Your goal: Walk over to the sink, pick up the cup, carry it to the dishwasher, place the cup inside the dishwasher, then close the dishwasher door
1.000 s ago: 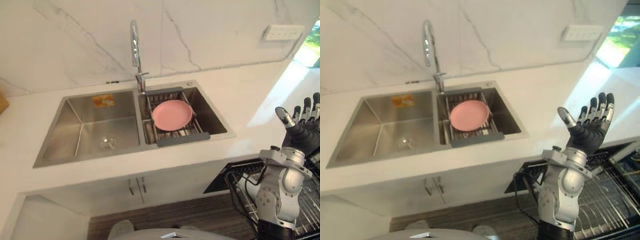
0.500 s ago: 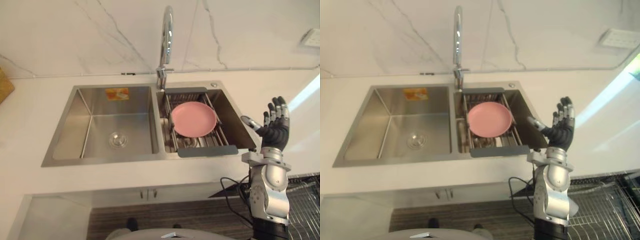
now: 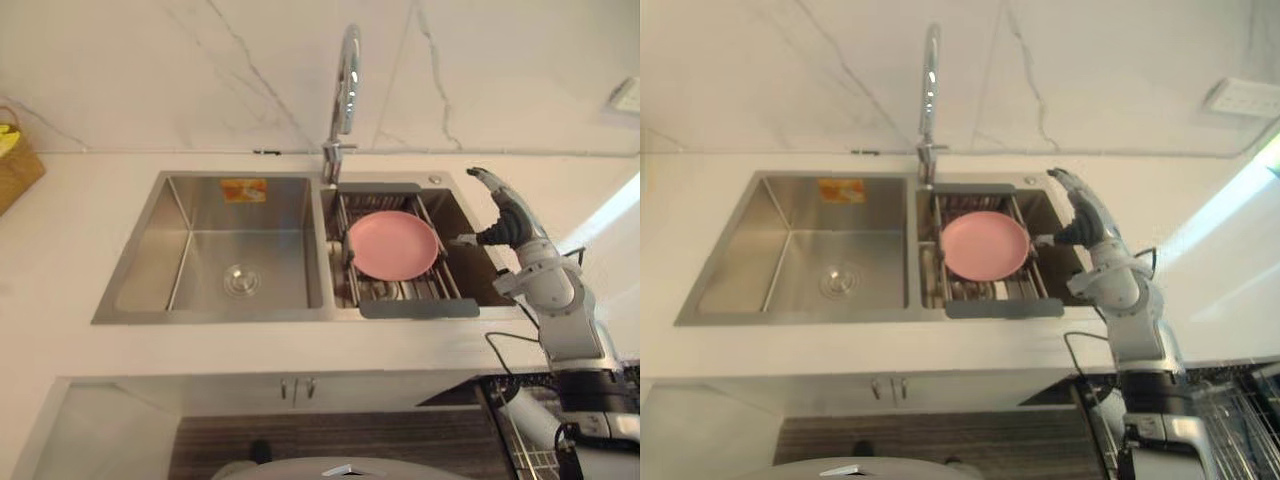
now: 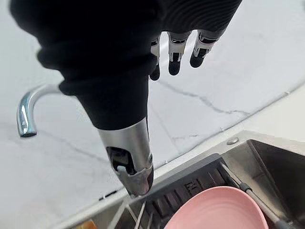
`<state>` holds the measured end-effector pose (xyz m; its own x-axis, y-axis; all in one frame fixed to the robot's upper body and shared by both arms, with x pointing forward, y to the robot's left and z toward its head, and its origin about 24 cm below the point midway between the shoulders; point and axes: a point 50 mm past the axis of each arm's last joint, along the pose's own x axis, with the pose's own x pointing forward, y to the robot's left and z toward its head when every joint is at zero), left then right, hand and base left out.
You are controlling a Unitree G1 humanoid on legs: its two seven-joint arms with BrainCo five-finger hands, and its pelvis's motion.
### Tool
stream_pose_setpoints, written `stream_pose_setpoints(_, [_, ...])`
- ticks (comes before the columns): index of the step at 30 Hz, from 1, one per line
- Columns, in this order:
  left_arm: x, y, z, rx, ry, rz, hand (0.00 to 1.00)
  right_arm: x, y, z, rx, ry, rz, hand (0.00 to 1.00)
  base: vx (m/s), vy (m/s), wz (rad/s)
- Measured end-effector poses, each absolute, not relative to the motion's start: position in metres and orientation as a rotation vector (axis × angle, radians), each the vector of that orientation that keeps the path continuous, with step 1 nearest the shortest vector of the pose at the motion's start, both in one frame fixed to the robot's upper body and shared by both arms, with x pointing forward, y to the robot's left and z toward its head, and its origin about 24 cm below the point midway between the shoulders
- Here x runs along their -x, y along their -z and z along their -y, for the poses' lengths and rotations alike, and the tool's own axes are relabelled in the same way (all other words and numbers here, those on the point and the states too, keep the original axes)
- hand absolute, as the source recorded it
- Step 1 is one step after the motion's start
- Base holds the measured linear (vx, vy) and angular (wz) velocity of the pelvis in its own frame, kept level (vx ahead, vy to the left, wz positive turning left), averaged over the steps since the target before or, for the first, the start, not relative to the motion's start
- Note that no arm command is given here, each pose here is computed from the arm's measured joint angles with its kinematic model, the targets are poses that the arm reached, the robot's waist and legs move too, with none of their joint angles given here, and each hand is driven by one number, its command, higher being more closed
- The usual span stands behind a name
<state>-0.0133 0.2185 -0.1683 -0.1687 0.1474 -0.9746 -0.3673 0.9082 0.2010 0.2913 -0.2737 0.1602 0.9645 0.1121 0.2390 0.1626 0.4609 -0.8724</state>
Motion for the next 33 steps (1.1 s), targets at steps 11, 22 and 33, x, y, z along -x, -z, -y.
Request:
stream_pose_setpoints(11, [0.013, 0.167, -0.220, 0.134, -0.427, -1.699, 0.00, -0.301, -0.148, 0.249, 1.466, -0.254, 0.274, 0.00, 0.00, 0.007, 0.07])
stream_pose_setpoints(22, [0.009, 0.166, -0.223, 0.087, -0.392, -1.694, 0.00, -0.303, -0.124, 0.252, 1.552, -0.381, 0.139, 0.00, 0.00, 0.002, 0.03])
stream_pose_setpoints(33, [0.008, 0.164, -0.228, 0.047, -0.352, -1.720, 0.00, -0.304, -0.098, 0.256, 1.540, -0.371, 0.040, 0.00, 0.00, 0.003, -0.18])
